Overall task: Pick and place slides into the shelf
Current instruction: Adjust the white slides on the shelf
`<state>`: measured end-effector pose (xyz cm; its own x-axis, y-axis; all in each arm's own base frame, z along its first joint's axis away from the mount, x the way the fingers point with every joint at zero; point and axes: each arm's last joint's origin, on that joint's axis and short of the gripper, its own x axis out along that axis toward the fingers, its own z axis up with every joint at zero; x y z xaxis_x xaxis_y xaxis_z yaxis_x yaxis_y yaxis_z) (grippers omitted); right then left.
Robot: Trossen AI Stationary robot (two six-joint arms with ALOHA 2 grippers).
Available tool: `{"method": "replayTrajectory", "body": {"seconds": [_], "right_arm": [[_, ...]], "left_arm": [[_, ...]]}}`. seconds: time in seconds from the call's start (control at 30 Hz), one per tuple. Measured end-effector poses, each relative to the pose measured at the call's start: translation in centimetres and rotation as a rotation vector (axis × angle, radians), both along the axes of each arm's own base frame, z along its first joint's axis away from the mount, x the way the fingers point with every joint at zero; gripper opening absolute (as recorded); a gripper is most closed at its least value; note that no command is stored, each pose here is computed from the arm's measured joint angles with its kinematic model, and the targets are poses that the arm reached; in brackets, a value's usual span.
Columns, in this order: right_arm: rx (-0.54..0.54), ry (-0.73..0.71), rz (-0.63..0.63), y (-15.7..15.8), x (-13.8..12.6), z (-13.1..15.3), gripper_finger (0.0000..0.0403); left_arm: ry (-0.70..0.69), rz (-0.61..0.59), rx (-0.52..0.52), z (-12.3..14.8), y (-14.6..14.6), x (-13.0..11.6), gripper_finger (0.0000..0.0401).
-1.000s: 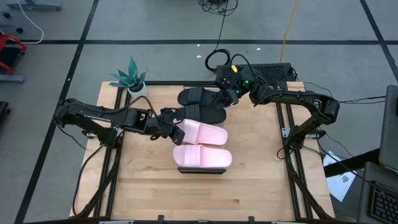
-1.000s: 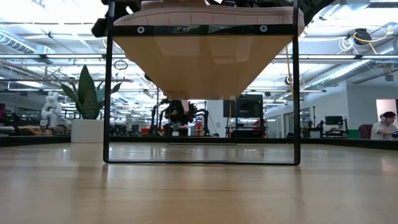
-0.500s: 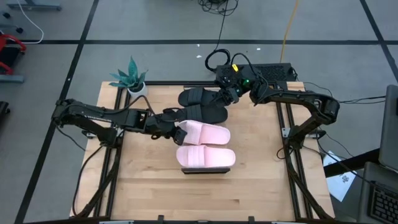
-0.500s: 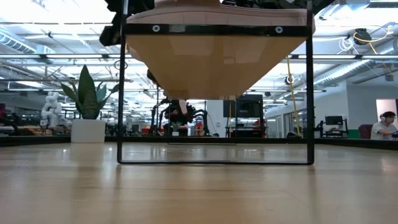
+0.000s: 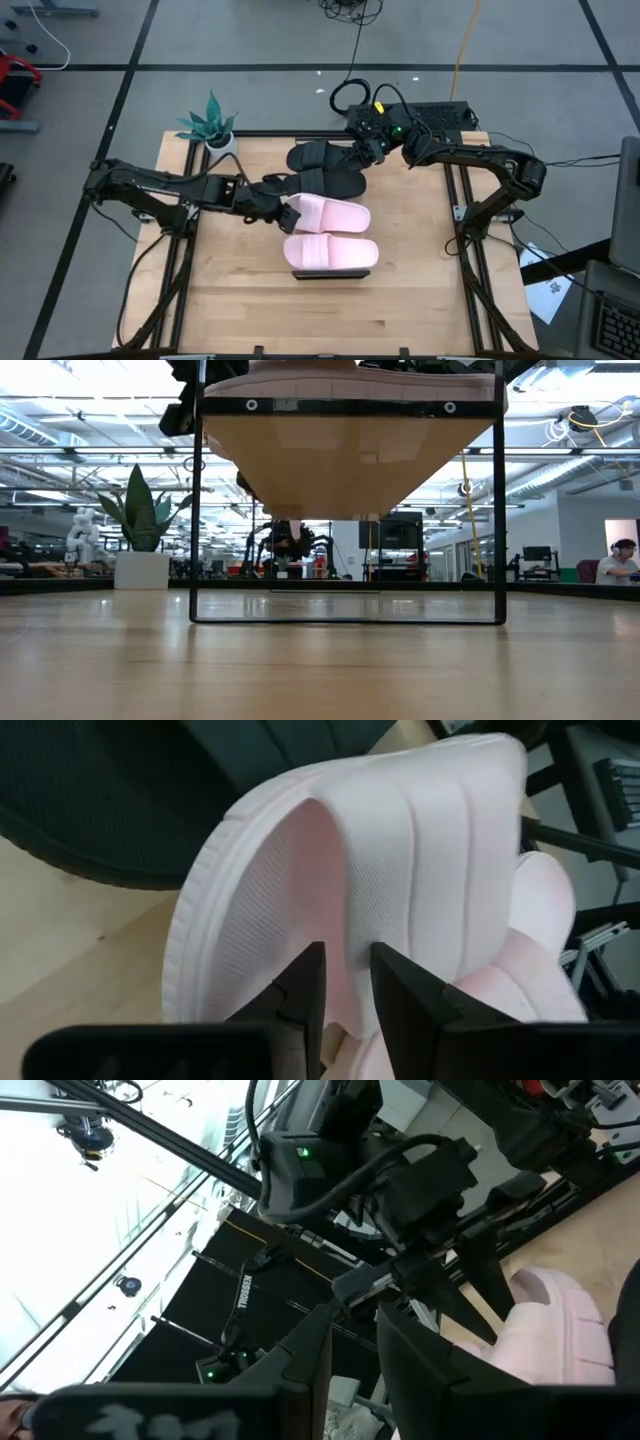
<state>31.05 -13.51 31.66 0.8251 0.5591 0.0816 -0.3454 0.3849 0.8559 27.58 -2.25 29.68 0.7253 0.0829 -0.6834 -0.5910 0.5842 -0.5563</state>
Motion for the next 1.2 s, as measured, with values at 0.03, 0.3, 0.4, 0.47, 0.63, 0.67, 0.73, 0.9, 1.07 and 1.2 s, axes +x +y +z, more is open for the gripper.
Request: {"method": "replayTrajectory", "body": {"seconds": [0.03,0.3,0.4,0.47,0.63,0.67,0.73,0.9,1.07,1.2], "right_arm": [[0.000,0.000,0.000,0.0,0.0,0.0,0.0073],[0.006,0.004,0.001,0.0,0.0,0.0,0.0073],[0.006,0.004,0.001,0.0,0.0,0.0,0.0073],[0.006,0.004,0.001,0.0,0.0,0.0,0.0073],[0.006,0.004,0.001,0.0,0.0,0.0,0.0073],[0.006,0.004,0.001,0.0,0.0,0.0,0.0073],[0.006,0.004,0.001,0.0,0.0,0.0,0.0073],[0.006,0.004,0.001,0.0,0.0,0.0,0.0073],[0.005,0.004,0.001,0.0,0.0,0.0,0.0073],[0.005,0.003,0.000,0.0,0.0,0.0,0.0073]], "left_arm": [[-0.003,-0.001,0.000,0.0,0.0,0.0,0.0081],[-0.025,-0.011,-0.014,0.2,0.0,0.1,0.0081],[-0.025,-0.008,-0.026,0.1,-0.1,0.2,0.0081],[-0.035,-0.008,-0.028,0.2,-0.1,0.3,0.0081],[-0.087,-0.028,-0.027,0.6,-0.1,0.6,0.0081],[-0.090,-0.035,-0.031,0.6,-0.2,0.7,0.0081],[-0.094,-0.041,-0.038,0.6,-0.2,0.7,0.0081],[-0.097,-0.041,-0.040,0.7,-0.2,0.7,0.0081],[-0.092,-0.058,-0.055,0.5,-0.3,0.9,0.0081],[-0.093,-0.072,-0.067,0.3,-0.3,1.2,0.0081]]}}
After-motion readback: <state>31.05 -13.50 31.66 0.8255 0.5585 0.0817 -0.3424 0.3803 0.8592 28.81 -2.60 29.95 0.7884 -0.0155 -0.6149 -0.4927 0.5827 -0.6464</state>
